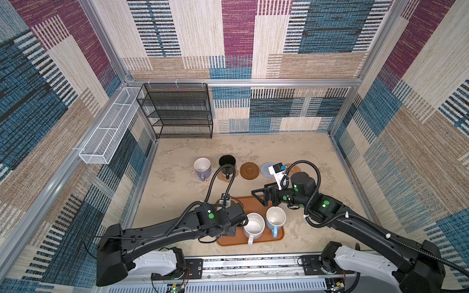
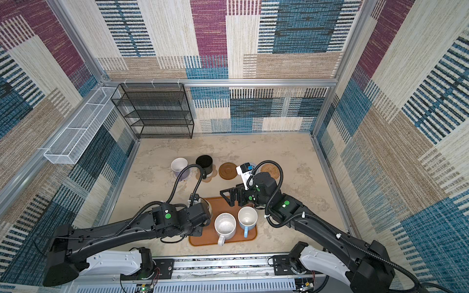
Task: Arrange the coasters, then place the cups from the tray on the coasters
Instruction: 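Lift the beige mug with the left gripper and carry it toward the wooden coaster, then lower the beige mug onto the brown wooden saucer coaster with the left gripper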
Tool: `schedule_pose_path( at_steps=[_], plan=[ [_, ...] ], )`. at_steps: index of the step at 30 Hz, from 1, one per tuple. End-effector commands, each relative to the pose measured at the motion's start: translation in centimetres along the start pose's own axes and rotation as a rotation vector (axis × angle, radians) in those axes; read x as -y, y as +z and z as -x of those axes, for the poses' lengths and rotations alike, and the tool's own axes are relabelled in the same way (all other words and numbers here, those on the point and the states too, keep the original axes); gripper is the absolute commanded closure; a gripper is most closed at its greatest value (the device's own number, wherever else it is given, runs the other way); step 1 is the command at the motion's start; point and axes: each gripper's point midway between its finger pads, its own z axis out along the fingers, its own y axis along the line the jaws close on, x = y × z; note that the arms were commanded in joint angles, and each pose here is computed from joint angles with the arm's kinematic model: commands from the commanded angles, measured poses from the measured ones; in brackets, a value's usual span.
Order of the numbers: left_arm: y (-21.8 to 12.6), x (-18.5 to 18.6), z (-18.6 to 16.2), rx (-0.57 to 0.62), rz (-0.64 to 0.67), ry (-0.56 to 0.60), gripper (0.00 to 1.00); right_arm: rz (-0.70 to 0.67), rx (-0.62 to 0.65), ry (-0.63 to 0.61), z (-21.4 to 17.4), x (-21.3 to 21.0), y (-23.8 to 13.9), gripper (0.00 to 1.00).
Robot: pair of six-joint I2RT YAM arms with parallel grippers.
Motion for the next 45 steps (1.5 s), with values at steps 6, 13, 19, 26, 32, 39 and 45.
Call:
schedule_pose_path(
  at_steps=[6,13,19,26,32,39,45],
  plan=[
    [-0.9,1.3,3.9,0.062,-0.015,0.042,1.00,0.002,0.048,-0.001,1.3,1.2,-0.8,0.00],
    [-1.7,2.6,7.7,0.086,-0.039,0.061,1.00,-0.014,0.069,-0.007,3.0,3.7,-1.4,0.00],
    [-2.0,3.7,12.2,0.125,-0.025,0.072,1.00,-0.047,0.072,0.016,4.2,5.9,-1.1,0.00],
    [0.2,5.2,16.7,0.115,-0.032,0.057,1.00,-0.051,0.092,0.035,5.3,7.5,-1.5,0.00],
    [2.6,6.6,20.2,0.109,-0.041,0.041,1.00,-0.099,0.108,0.067,6.0,9.5,-1.6,0.00],
    [5.8,6.9,23.2,0.100,0.005,-0.003,1.00,-0.164,0.117,0.064,6.3,10.9,-1.6,0.00],
    [8.2,6.7,25.5,0.115,0.046,-0.037,1.00,-0.191,0.114,0.060,6.2,11.6,-1.6,0.01]
  ],
)
